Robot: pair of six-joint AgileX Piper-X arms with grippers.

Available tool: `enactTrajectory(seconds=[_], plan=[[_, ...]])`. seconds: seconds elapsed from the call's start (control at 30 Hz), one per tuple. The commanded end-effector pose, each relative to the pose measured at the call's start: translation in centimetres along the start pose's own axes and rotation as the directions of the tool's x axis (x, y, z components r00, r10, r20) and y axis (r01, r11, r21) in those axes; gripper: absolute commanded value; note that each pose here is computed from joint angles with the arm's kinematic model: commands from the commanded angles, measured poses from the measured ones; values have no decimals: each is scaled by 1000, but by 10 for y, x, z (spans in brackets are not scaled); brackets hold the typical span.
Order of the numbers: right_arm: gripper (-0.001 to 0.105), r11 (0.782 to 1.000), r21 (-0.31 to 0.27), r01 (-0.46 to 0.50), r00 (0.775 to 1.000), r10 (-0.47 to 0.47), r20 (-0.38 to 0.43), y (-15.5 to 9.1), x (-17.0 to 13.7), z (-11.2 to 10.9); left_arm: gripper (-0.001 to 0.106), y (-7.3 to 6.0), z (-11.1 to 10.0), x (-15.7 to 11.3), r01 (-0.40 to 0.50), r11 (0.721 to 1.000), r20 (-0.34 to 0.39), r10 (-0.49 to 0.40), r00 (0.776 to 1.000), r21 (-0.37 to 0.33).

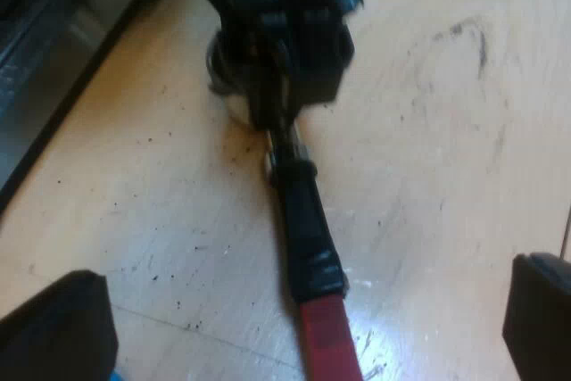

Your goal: Put the handle in the coffee machine

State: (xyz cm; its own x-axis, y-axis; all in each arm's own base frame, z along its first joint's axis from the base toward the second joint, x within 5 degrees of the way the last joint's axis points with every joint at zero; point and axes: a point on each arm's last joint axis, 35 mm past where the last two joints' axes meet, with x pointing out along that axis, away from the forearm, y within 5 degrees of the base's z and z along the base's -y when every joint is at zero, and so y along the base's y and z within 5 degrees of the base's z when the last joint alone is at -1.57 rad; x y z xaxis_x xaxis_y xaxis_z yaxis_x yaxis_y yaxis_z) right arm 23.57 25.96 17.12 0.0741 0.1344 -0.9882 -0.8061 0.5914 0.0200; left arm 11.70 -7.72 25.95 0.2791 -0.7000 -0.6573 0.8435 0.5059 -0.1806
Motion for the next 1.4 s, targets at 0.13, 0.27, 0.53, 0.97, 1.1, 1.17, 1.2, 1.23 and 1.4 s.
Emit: enactTrajectory(seconds=[0.13,0.27,0.53,0.97,1.1,1.17,1.2,1.23,1.4], plan=[[0,987,156,-40,996,27,81,2,-49,-8,89,-1,-3,0,12,998,-18,-11,1000,59],[0,981,186,-45,994,26,107,5,-68,-14,89,2,-4,5,18,999,-43,-16,999,47],[0,973,212,-90,987,59,146,8,-87,-20,89,15,-6,28,52,998,-141,-45,989,44],[0,974,201,-108,983,74,169,27,-91,-18,86,24,-4,49,72,995,-188,-59,980,65],[0,969,219,-115,979,73,192,27,-91,-16,86,24,-6,55,91,993,-216,-73,974,75],[0,968,222,-117,978,73,197,27,-92,-15,86,26,-7,57,88,993,-230,-69,971,73],[0,968,222,-117,978,73,197,27,-92,-15,86,26,-8,58,81,994,-236,-62,970,73],[0,968,222,-117,978,73,197,27,-92,-15,86,27,-9,58,72,995,-247,-52,968,72],[0,968,222,-118,977,73,201,27,-92,-15,85,27,-8,58,72,994,-244,-51,968,80]])
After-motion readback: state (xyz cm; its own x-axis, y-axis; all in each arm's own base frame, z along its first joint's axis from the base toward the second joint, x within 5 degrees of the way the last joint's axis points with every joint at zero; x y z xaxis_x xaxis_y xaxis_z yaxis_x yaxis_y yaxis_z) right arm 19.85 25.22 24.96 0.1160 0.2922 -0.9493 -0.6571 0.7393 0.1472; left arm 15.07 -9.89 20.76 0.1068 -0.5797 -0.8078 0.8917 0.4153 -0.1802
